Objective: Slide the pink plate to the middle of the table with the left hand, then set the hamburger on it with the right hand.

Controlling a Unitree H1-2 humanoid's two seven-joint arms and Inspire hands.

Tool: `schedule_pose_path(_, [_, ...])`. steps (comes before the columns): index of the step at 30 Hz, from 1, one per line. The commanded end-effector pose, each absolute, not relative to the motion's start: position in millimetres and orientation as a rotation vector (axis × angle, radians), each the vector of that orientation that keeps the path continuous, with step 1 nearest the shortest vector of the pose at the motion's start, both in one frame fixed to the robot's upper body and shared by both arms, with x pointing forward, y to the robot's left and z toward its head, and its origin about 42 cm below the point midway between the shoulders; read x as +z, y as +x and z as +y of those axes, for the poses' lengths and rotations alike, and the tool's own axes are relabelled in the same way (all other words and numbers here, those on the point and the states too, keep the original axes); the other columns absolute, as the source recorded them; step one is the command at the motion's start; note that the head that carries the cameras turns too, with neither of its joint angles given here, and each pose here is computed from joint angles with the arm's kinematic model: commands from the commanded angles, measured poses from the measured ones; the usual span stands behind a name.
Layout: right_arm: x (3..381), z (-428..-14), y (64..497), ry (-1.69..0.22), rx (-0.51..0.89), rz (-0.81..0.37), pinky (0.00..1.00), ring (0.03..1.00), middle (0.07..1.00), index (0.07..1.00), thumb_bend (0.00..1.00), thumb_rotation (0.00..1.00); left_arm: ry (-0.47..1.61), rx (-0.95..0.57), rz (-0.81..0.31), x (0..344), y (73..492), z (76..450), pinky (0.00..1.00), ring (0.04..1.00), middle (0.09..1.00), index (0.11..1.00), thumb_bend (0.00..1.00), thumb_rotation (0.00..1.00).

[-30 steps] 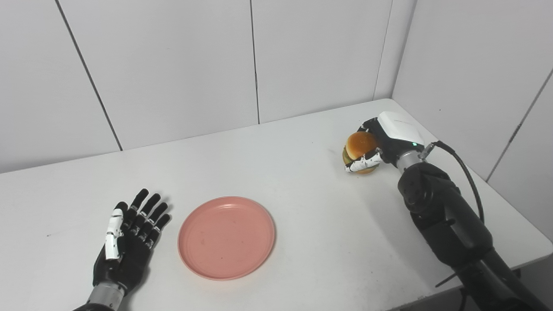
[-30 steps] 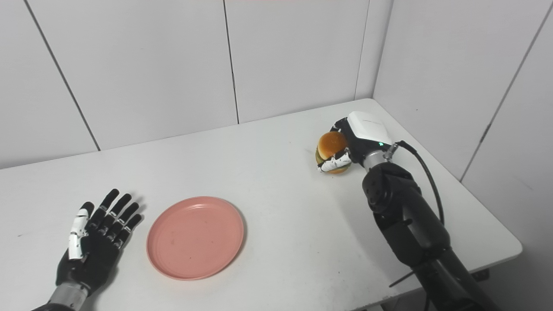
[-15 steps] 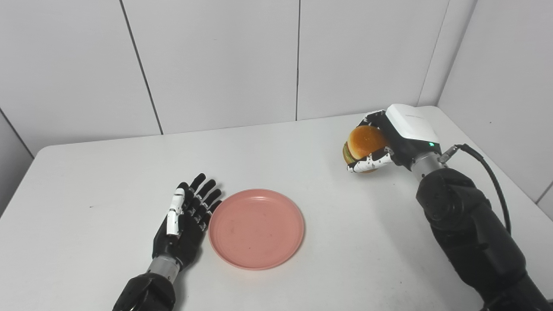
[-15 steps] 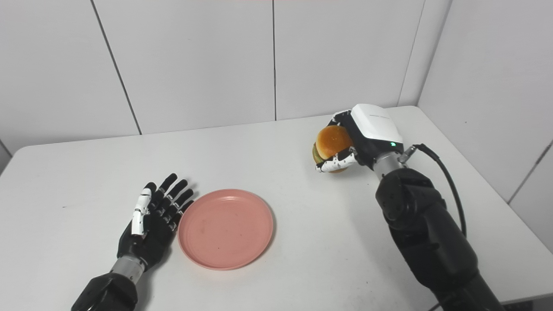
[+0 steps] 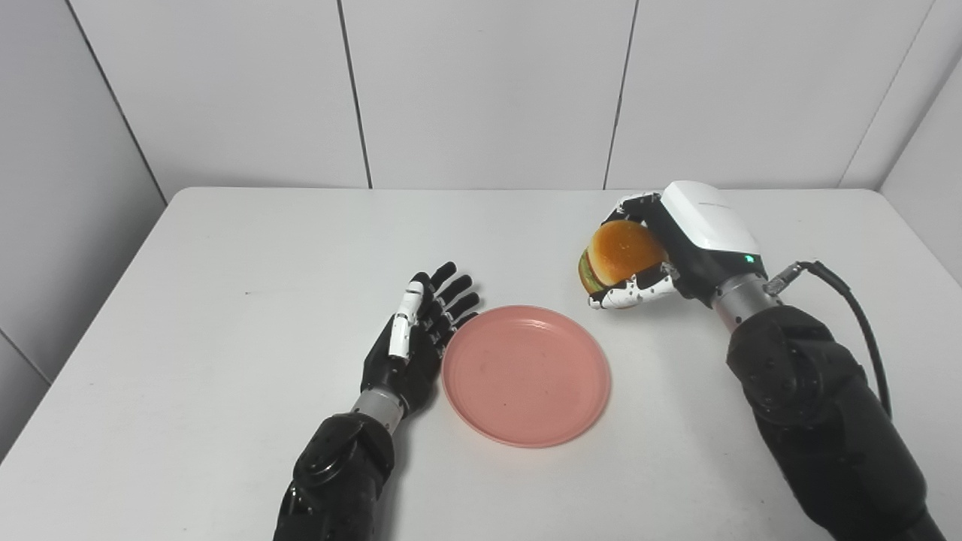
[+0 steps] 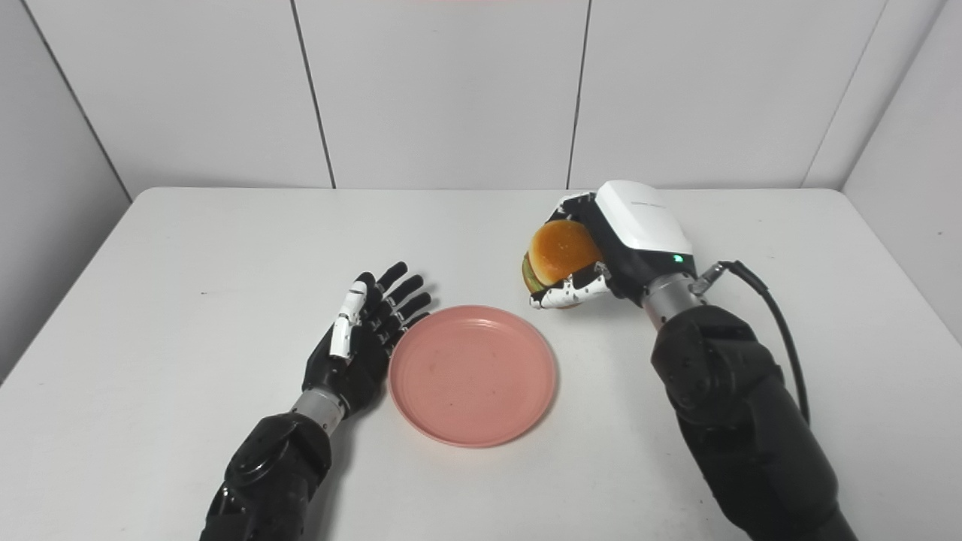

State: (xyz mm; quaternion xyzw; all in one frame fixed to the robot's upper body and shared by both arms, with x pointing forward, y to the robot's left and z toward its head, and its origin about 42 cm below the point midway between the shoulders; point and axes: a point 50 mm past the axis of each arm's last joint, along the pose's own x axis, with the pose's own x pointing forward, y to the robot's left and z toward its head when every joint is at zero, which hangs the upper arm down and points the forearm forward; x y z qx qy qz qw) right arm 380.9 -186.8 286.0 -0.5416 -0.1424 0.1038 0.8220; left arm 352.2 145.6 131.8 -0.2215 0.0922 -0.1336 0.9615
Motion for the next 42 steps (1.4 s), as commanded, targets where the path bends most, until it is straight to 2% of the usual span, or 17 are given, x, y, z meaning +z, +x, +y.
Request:
schedule_pose_path(1, [305, -170, 381, -1.154, 0.225, -0.417, 0.22, 0.307, 0.396, 0.486, 0.51, 0.13, -0.438, -0.269, 0.188, 135, 358, 139, 0.87, 0.887, 0.897, 0.896, 0.36, 1.0])
schedule_pose_path(7, [291, -147, 378, -1.157, 0.293, -0.408, 0.22, 0.318, 0.416, 0.487, 0.51, 0.13, -0.438, -0.263, 0.19, 136, 359, 136, 0.87, 0.881, 0.889, 0.886, 0.36, 1.0])
schedule_pose_path(10, [284, -138, 376, -1.157, 0.331, -0.4, 0.21, 0.302, 0.396, 0.486, 0.51, 0.13, -0.445, -0.267, 0.19, 137, 360, 135, 0.86, 0.877, 0.885, 0.886, 0.36, 1.0])
schedule_pose_path(19, [262, -125, 372, -1.151, 0.397, -0.359, 0.25, 0.328, 0.413, 0.487, 0.51, 0.14, -0.438, -0.268, 0.186, 139, 360, 136, 0.86, 0.872, 0.879, 0.881, 0.35, 1.0])
schedule_pose_path(28, [246, -124, 365, -1.181, 0.44, -0.335, 0.22, 0.303, 0.379, 0.485, 0.51, 0.13, -0.433, -0.266, 0.184, 142, 359, 140, 0.86, 0.877, 0.884, 0.882, 0.36, 1.0])
schedule_pose_path(36, [237, -129, 361, -1.205, 0.467, -0.299, 0.23, 0.319, 0.412, 0.488, 0.51, 0.13, -0.444, -0.267, 0.187, 142, 359, 142, 0.87, 0.879, 0.886, 0.886, 0.36, 1.0])
schedule_pose_path(42, [224, -131, 361, -1.213, 0.47, -0.268, 0.22, 0.305, 0.4, 0.488, 0.51, 0.13, -0.438, -0.27, 0.188, 142, 359, 142, 0.87, 0.884, 0.891, 0.892, 0.37, 1.0])
